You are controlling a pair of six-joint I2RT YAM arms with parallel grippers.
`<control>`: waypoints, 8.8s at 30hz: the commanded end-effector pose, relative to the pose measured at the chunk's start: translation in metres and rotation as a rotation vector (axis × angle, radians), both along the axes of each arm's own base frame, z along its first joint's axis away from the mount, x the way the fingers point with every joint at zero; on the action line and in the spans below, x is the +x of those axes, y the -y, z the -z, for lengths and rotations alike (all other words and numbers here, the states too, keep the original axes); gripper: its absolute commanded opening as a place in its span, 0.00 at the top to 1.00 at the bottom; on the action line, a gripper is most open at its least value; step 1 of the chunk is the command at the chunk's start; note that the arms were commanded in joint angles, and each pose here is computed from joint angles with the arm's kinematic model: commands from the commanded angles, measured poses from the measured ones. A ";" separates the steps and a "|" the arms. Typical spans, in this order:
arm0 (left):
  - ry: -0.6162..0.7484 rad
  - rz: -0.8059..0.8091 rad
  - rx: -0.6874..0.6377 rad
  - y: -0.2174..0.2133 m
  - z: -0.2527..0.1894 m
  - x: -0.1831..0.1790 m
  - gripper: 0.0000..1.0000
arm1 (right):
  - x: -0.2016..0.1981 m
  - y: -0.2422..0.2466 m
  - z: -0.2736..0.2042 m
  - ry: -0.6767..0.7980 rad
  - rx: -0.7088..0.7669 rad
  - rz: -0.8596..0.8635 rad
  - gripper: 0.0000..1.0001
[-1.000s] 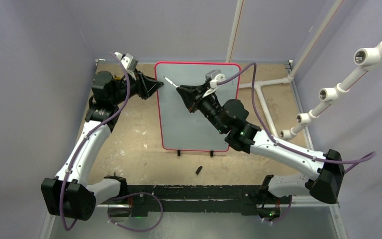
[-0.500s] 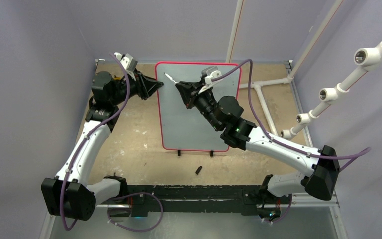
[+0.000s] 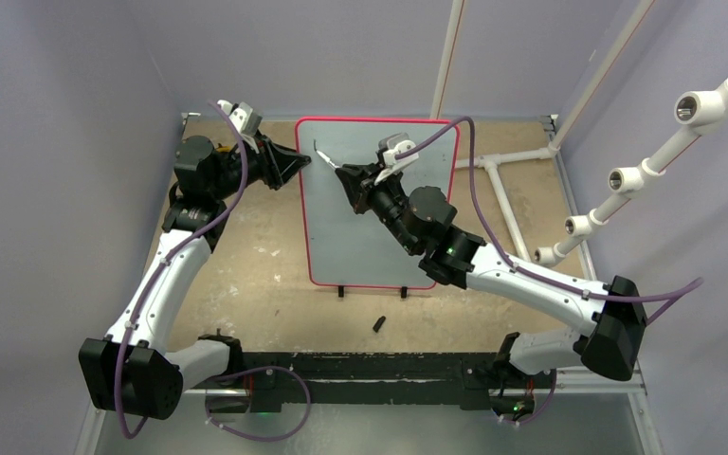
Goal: Write a sentence on the whiteboard
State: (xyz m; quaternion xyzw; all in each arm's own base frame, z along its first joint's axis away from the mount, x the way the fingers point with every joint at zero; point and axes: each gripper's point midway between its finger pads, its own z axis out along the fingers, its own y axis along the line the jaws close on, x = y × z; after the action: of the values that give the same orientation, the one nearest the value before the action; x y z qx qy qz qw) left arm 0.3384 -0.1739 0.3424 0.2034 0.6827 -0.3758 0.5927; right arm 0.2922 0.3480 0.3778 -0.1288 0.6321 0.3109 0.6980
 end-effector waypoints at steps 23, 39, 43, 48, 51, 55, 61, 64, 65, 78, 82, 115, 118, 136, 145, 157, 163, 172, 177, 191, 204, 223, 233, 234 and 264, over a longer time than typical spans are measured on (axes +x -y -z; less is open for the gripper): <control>0.026 0.009 -0.005 0.001 -0.004 0.000 0.93 | -0.018 0.024 -0.022 0.073 0.097 -0.010 1.00; 0.023 0.023 -0.008 0.002 -0.003 0.000 0.96 | 0.000 0.016 -0.014 0.055 0.079 0.060 1.00; 0.026 0.024 -0.008 0.003 -0.003 -0.001 0.96 | 0.001 0.006 -0.008 0.053 0.050 0.030 1.00; 0.026 0.024 -0.008 0.003 -0.004 -0.002 0.97 | 0.002 0.004 -0.002 0.043 0.043 0.029 1.00; 0.027 0.024 -0.008 0.002 -0.004 -0.002 0.97 | 0.002 0.008 -0.003 0.041 0.048 0.043 1.00; 0.030 0.024 -0.009 0.002 -0.005 -0.002 0.97 | 0.003 0.014 0.001 0.028 0.038 0.064 1.00; 0.029 0.022 -0.008 0.002 -0.005 -0.001 0.98 | 0.001 0.019 0.018 -0.010 0.013 0.073 1.00; 0.030 0.023 -0.008 0.002 -0.005 -0.001 0.98 | -0.001 0.026 0.021 -0.021 0.012 0.087 1.00; 0.030 0.023 -0.009 0.002 -0.005 -0.001 0.99 | -0.002 0.027 0.022 -0.023 0.012 0.089 1.00; 0.025 0.019 -0.007 0.002 -0.003 0.001 0.99 | -0.023 0.019 -0.007 0.075 0.057 -0.048 1.00; 0.024 0.020 -0.007 0.002 -0.003 0.000 0.99 | -0.021 0.025 -0.015 0.083 0.078 -0.018 1.00; 0.027 0.021 -0.007 0.002 -0.003 0.000 1.00 | -0.009 0.028 0.031 -0.035 0.009 0.053 1.00; 0.027 0.022 -0.007 0.002 -0.003 0.000 1.00 | -0.012 0.027 0.025 -0.018 0.021 0.034 1.00; 0.025 0.021 -0.006 0.002 -0.002 0.000 1.00 | -0.012 0.025 -0.025 0.129 0.096 0.026 1.00; 0.023 0.026 -0.008 0.003 -0.002 0.000 1.00 | -0.010 0.022 -0.029 0.145 0.101 0.028 1.00; 0.023 0.029 -0.009 0.003 -0.002 -0.001 1.00 | -0.005 0.018 -0.025 0.128 0.088 0.042 1.00; 0.024 0.031 -0.009 0.003 -0.002 -0.001 1.00 | -0.001 0.018 -0.020 0.108 0.072 0.057 1.00; 0.025 0.029 -0.009 0.003 -0.002 -0.001 1.00 | 0.002 0.025 -0.016 0.087 0.073 0.096 1.00; 0.025 0.029 -0.010 0.003 -0.002 -0.001 1.00 | 0.004 0.022 -0.009 0.077 0.060 0.098 1.00; 0.029 0.010 -0.009 0.001 -0.002 0.000 1.00 | -0.019 0.027 -0.030 0.171 0.085 -0.004 1.00; 0.016 0.000 -0.004 0.000 0.002 0.004 1.00 | -0.020 0.033 -0.008 0.103 0.059 0.009 1.00; 0.018 0.005 -0.003 0.001 0.002 0.003 1.00 | 0.002 0.030 0.014 0.042 0.006 0.033 1.00; 0.021 0.006 -0.004 0.001 0.001 0.003 1.00 | -0.001 0.031 0.044 -0.030 -0.016 0.021 1.00; 0.021 0.006 -0.004 0.001 0.001 0.003 1.00 | -0.001 0.031 0.043 -0.031 -0.012 0.023 1.00; 0.021 0.007 -0.003 0.001 0.002 0.003 1.00 | 0.000 0.056 0.016 0.039 0.076 0.113 1.00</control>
State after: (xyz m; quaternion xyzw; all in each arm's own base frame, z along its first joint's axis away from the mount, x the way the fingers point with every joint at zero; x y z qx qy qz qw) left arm 0.3417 -0.1733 0.3408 0.2006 0.6807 -0.3756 0.5961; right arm 0.2884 0.3076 0.3661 -0.0889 0.6053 0.3122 0.7268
